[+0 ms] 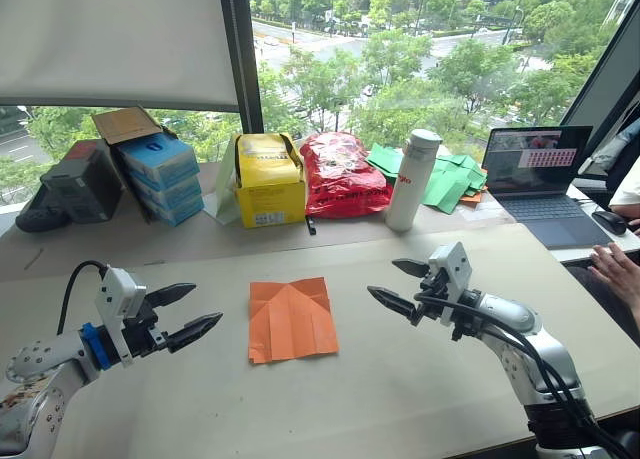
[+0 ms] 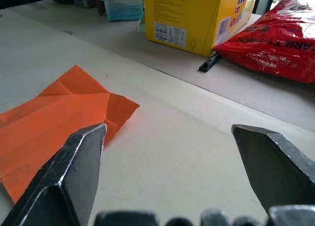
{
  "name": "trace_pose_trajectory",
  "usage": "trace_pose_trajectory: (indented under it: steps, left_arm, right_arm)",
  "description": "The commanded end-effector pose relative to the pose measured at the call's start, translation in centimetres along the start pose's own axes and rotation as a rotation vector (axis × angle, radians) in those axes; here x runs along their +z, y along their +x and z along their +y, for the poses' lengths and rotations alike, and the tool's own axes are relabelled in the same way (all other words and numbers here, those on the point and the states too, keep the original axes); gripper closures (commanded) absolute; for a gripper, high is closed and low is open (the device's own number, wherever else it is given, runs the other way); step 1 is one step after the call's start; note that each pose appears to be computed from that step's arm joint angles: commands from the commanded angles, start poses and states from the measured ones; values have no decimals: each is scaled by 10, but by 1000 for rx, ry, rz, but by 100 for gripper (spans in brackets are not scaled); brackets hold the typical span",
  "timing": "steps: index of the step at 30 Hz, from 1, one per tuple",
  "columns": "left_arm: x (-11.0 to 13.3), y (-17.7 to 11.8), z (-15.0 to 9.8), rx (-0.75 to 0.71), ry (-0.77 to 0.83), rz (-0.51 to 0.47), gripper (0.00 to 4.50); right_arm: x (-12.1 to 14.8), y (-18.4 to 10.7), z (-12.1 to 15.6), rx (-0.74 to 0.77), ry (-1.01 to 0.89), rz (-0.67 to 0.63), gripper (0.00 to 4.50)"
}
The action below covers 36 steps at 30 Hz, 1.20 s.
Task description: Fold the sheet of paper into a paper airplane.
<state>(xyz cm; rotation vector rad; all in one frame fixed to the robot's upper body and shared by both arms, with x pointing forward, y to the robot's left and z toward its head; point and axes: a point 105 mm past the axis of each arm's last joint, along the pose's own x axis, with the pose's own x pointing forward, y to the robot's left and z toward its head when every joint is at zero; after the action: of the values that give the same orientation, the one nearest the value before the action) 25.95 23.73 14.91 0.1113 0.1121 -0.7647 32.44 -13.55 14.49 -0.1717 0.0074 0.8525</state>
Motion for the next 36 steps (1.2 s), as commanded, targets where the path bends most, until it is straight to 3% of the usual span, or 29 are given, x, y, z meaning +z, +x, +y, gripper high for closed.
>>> trace_pose_trajectory:
  steps: [1,13,20,27,33,36]
  left_arm:
    - [10,4,-3,-12,43,-13,0]
    - [5,28,-15,-139,-28,24,0]
    - [-10,65,-26,-237,33,84,219]
    - [-35,89,-23,-231,96,180,445]
    - [-66,93,-24,-240,162,329,445]
    - [-76,92,-27,-256,169,358,445]
  right_arm:
    - [13,-2,2,10,-26,-35,1]
    - [10,0,7,18,-32,-18,1]
    - [4,9,17,47,-47,4,0]
    - [-5,17,28,79,-75,62,0]
    - [-11,22,39,124,-89,107,0]
    - [-12,24,44,155,-110,128,0]
